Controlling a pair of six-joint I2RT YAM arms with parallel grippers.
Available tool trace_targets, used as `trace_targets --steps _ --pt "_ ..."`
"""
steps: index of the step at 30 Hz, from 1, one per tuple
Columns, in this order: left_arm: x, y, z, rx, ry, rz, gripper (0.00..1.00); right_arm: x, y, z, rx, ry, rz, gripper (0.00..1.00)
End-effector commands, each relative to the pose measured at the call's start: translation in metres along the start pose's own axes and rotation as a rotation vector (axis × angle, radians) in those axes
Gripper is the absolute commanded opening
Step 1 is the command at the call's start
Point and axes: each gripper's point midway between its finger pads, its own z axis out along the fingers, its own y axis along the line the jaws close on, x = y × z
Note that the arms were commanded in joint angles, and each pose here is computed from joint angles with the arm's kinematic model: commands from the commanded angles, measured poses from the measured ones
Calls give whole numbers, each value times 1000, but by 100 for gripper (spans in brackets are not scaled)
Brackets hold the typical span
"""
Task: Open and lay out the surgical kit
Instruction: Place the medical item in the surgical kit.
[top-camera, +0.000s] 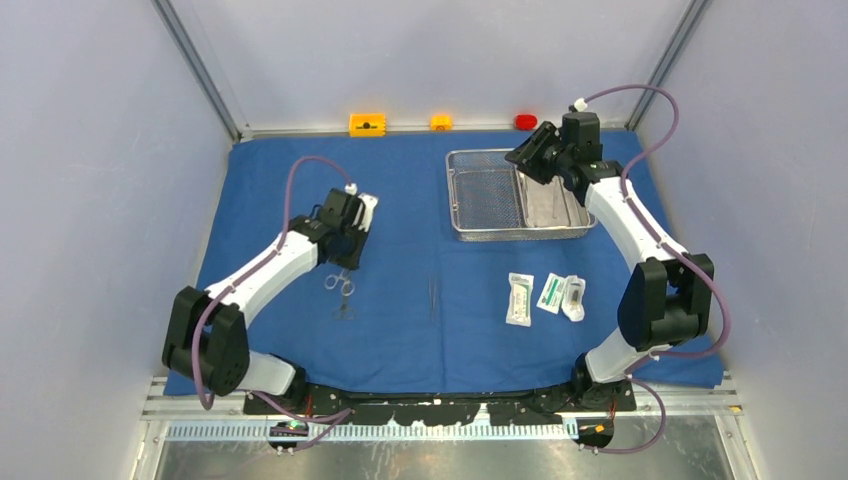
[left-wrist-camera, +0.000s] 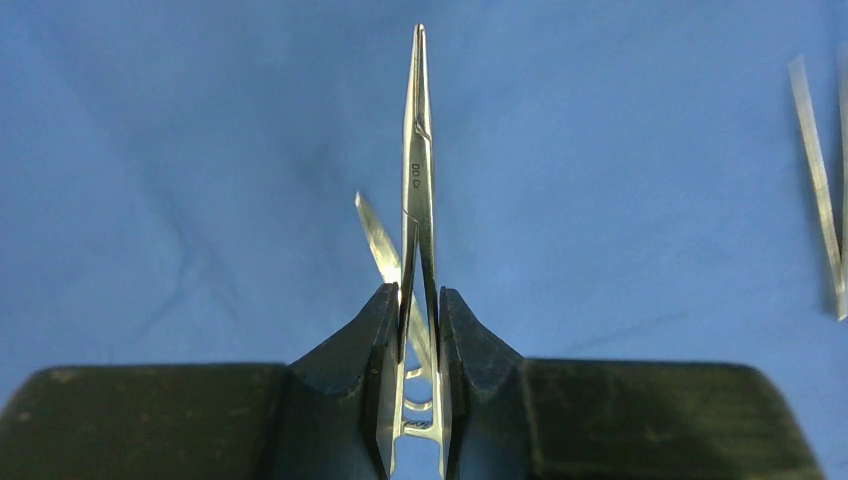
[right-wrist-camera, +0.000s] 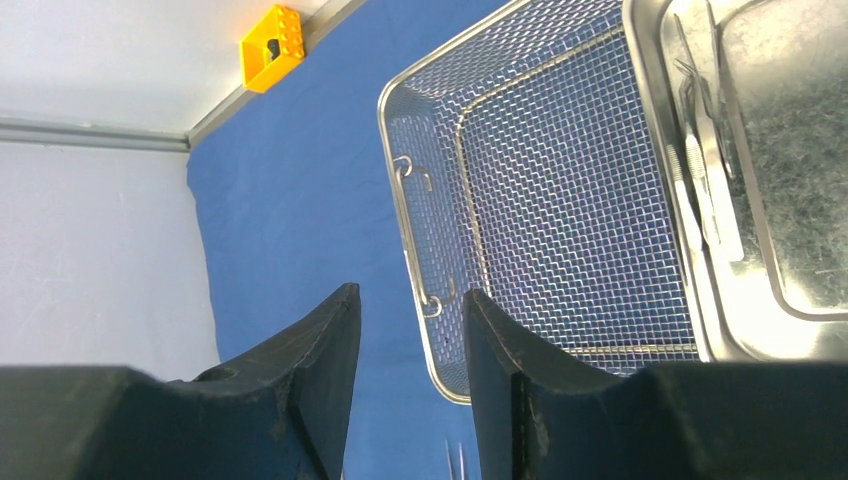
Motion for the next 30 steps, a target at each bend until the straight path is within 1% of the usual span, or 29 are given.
trace_targets --steps 1,3,5,10,14,17,21,26,30 --pt "24 15 -15 -40 -7 -146 0 -13 3 -6 -19 -78 -39 47" --pt "38 21 -12 -42 5 -203 0 -16 2 -9 -16 -97 -45 47" --pt "43 32 -12 -51 14 -279 0 -18 1 -12 -14 -110 -49 47" --pt "59 41 -3 -23 70 -429 0 -21 -3 -18 -14 -131 -43 46" --pt "68 52 4 -57 113 -484 0 -17 -8 -19 -17 -132 -24 46" --pt "69 56 8 -57 144 -489 0 -11 -9 -15 -29 -112 -2 45" --pt "48 63 -2 -43 140 -391 0 -4 -11 -10 -37 -91 23 45" --pt "53 71 -12 -83 183 -357 0 2 -12 -6 -45 -65 53 44" --pt "66 77 -9 -104 289 -342 0 4 -10 -7 -56 -56 66 43"
